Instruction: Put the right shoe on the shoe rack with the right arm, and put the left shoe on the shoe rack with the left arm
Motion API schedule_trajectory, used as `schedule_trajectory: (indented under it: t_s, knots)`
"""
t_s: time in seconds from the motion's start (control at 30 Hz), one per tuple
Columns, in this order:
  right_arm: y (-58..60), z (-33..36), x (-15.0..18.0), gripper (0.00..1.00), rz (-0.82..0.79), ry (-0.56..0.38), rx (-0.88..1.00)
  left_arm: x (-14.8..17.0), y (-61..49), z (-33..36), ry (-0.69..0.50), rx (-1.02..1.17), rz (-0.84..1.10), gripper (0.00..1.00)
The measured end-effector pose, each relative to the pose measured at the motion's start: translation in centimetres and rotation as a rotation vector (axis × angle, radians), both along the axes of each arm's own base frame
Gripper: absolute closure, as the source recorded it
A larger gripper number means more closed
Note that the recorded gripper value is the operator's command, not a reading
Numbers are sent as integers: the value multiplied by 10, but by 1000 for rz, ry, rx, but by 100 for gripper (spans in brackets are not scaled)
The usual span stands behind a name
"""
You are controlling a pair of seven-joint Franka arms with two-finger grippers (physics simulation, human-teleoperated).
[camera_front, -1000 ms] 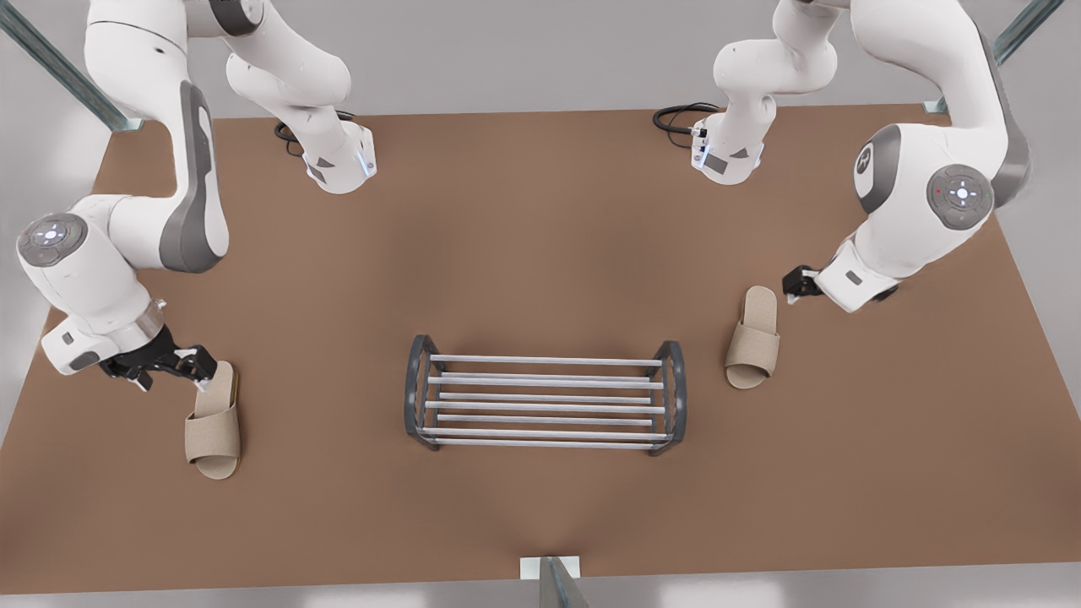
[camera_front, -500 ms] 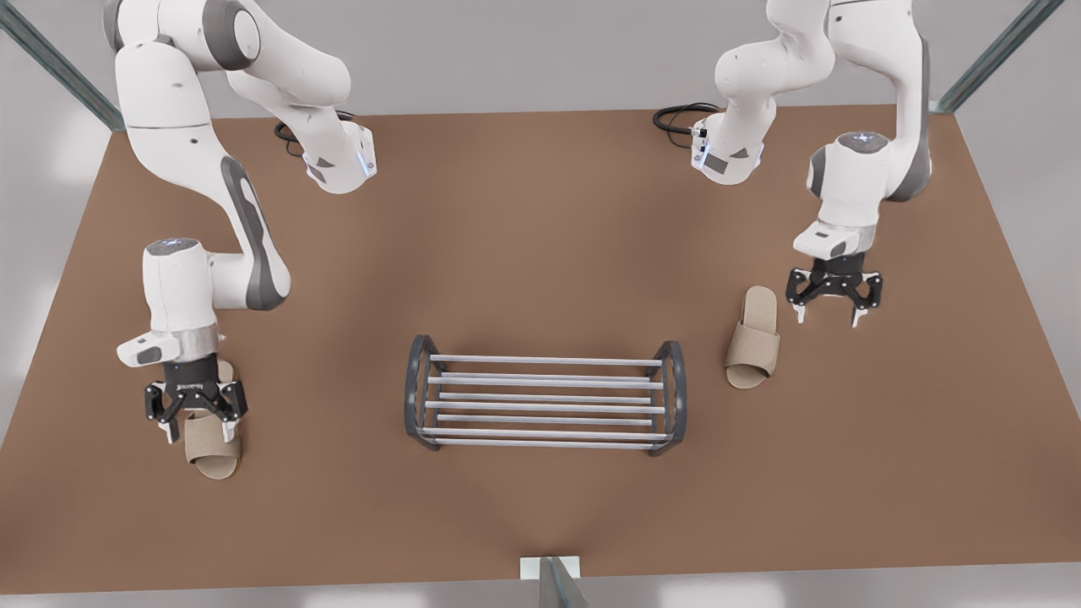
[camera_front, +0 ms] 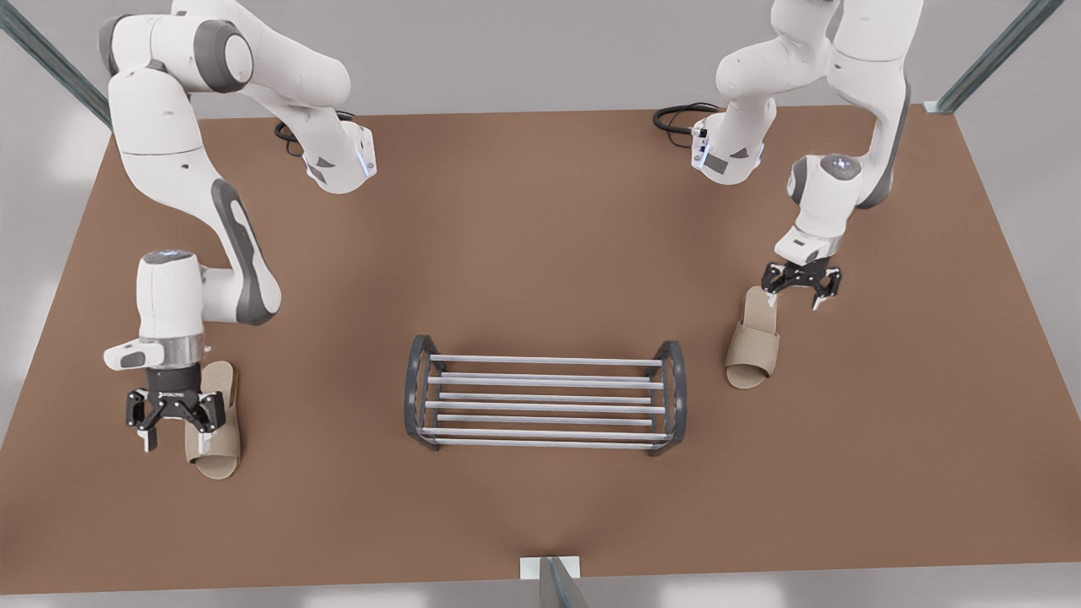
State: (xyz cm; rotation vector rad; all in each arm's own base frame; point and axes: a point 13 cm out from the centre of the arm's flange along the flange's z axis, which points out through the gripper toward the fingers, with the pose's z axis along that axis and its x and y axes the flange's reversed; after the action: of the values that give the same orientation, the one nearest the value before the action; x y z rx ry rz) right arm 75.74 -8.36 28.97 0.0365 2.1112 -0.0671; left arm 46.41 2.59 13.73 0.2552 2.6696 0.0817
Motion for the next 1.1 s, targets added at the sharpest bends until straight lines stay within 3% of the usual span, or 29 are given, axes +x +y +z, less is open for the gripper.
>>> schedule_trajectory:
  t_s: [0.17, 0.27, 0.4, 0.5, 0.77, 1.1]
  knots:
    - [-88, -56, -41, 0, -131, 86, 39, -14, -1, -14, 4, -24, 11, 1]
    - [-125, -98, -92, 0, -200, 173, 65, -21, 0, -27, 24, -39, 23, 1]
    - [-142, -138, -157, 0, -220, 277, 71, -3, -4, -35, 12, -56, 13, 1]
    - [-173, -169, -188, 0, -196, 322, 76, 0, 4, -41, 5, -59, 4, 1]
    - [-121, -212, -188, 0, -20, 384, 57, 21, -1, -57, -21, -77, -62, 1]
    - [-174, -209, -194, 0, -27, 361, 16, 53, 0, -66, -52, -81, -105, 1]
